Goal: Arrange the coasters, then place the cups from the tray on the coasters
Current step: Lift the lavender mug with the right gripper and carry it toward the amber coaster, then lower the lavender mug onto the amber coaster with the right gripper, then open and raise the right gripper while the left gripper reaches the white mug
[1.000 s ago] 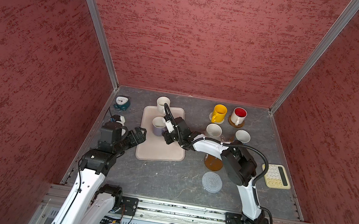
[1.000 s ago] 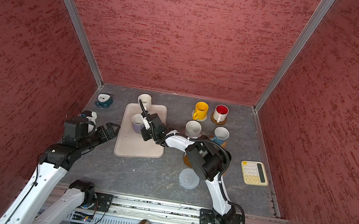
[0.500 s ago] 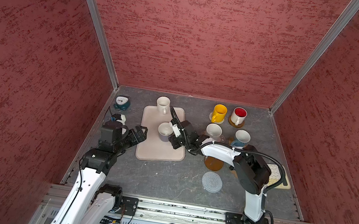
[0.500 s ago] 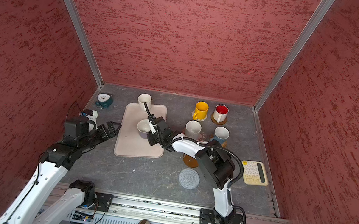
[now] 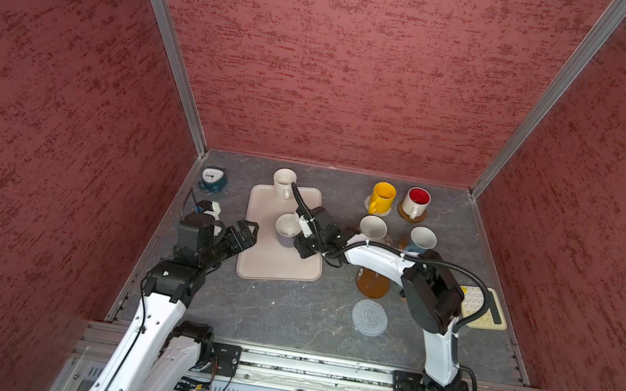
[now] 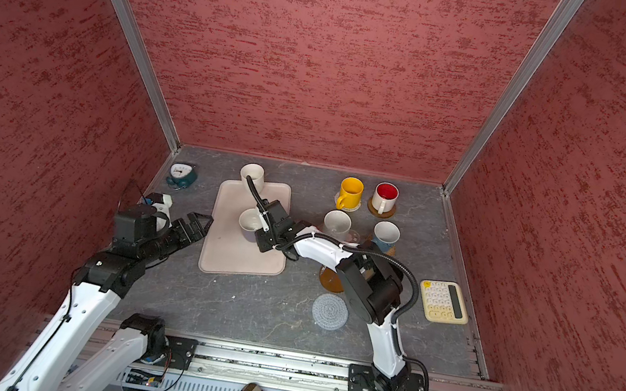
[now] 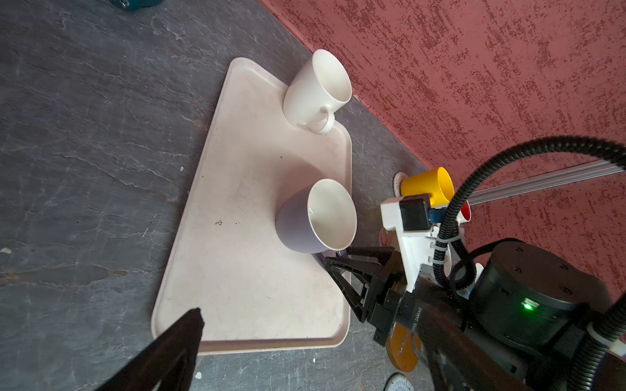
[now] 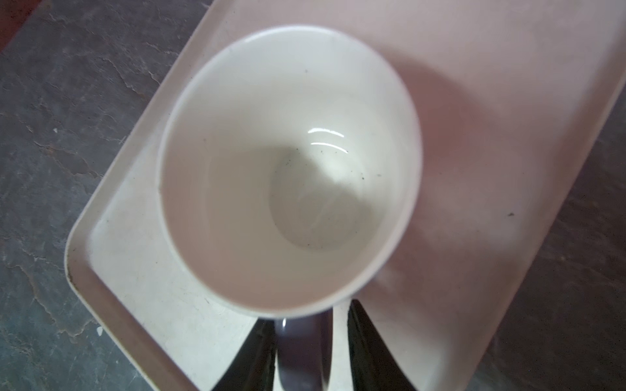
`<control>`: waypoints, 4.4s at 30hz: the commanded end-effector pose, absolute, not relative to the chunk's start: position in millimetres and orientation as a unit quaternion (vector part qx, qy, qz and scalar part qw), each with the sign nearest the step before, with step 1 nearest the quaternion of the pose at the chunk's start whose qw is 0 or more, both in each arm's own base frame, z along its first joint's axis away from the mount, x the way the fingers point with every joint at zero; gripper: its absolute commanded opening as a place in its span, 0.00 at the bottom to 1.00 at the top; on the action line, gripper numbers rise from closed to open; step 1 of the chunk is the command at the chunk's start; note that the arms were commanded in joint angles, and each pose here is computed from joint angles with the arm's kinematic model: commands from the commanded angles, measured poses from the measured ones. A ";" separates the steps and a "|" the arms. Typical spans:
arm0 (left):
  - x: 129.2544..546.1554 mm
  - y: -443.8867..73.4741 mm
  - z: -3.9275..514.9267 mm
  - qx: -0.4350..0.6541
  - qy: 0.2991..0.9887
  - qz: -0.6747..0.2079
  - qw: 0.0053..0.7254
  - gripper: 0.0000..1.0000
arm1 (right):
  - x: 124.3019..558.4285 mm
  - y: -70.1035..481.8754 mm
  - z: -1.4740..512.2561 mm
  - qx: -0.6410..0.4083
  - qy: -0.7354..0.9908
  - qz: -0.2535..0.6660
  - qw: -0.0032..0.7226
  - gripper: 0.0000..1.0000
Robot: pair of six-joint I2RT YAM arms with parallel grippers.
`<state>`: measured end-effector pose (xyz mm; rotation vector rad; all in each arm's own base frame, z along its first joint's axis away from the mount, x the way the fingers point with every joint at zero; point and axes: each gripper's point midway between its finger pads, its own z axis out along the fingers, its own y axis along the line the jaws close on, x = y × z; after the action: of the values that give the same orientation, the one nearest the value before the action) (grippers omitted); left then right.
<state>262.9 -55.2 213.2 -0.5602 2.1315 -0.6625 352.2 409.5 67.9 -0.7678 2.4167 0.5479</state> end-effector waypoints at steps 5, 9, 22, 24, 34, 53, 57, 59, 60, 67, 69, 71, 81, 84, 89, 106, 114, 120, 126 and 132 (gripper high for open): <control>263.5 -58.3 216.2 -0.218 0.839 -0.274 0.417 1.00 | 356.7 412.2 60.5 -0.286 0.904 0.181 0.260 0.34; 263.7 -58.9 214.6 -0.219 0.839 -0.275 0.415 1.00 | 362.7 415.1 60.3 -0.285 0.905 0.175 0.263 0.29; 261.4 -57.8 218.7 -0.217 0.839 -0.272 0.419 1.00 | 364.8 413.8 63.2 -0.293 0.904 0.163 0.266 0.11; 260.8 -57.4 218.1 -0.218 0.840 -0.271 0.417 1.00 | 365.7 413.0 67.9 -0.295 0.902 0.162 0.273 0.07; 258.0 -62.6 227.0 -0.195 0.846 -0.268 0.417 1.00 | 362.9 410.8 106.3 -0.300 0.887 0.168 0.309 0.00; 263.1 -120.0 249.3 -0.105 0.883 -0.206 0.409 1.00 | 315.1 347.3 185.2 -0.259 0.876 0.182 0.363 0.00; 269.9 -138.0 253.9 -0.087 0.885 -0.204 0.410 1.00 | 298.0 321.7 188.8 -0.250 0.879 0.175 0.366 0.00; 273.0 -148.4 255.8 -0.078 0.885 -0.204 0.411 1.00 | 288.4 308.0 188.0 -0.246 0.882 0.170 0.364 0.00; 274.7 -153.7 255.8 -0.074 0.885 -0.206 0.411 1.00 | 283.7 301.6 191.1 -0.243 0.882 0.170 0.367 0.00; 286.3 -194.5 251.9 -0.043 0.888 -0.210 0.406 1.00 | 256.4 256.5 177.9 -0.225 0.898 0.141 0.352 0.00; 290.1 -203.5 247.8 -0.039 0.891 -0.211 0.400 1.00 | 251.1 244.4 170.2 -0.218 0.905 0.124 0.344 0.00; 293.4 -210.8 242.5 -0.037 0.894 -0.212 0.394 1.00 | 248.3 230.9 162.5 -0.206 0.912 0.102 0.340 0.00; 301.3 -224.5 221.1 -0.033 0.903 -0.209 0.373 1.00 | 242.2 188.2 134.1 -0.131 0.933 0.053 0.332 0.00; 301.8 -224.9 216.9 -0.033 0.905 -0.206 0.370 1.00 | 242.1 180.7 122.3 -0.105 0.939 0.058 0.322 0.00; 302.4 -223.8 210.7 -0.032 0.907 -0.201 0.368 1.00 | 244.8 171.7 109.6 -0.080 0.943 0.061 0.317 0.00; 301.5 -217.7 206.6 -0.037 0.909 -0.195 0.366 1.00 | 249.8 167.0 91.1 -0.075 0.948 0.061 0.304 0.00; 301.1 -219.7 203.7 -0.038 0.910 -0.199 0.361 1.00 | 249.4 157.0 82.5 -0.059 0.950 0.045 0.304 0.00; 301.3 -218.8 207.9 -0.038 0.909 -0.199 0.366 1.00 | 248.5 157.1 79.7 -0.058 0.951 0.048 0.301 0.09; 300.9 -215.5 206.0 -0.042 0.910 -0.192 0.365 1.00 | 248.6 157.6 79.7 -0.059 0.951 0.050 0.300 0.26; 302.4 -208.9 209.0 -0.045 0.913 -0.181 0.364 1.00 | 247.1 158.7 79.5 -0.059 0.952 0.054 0.296 0.42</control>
<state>301.5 -215.9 205.1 -0.0976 2.3465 -0.4917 239.5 157.3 71.9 -0.1907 2.5701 0.1282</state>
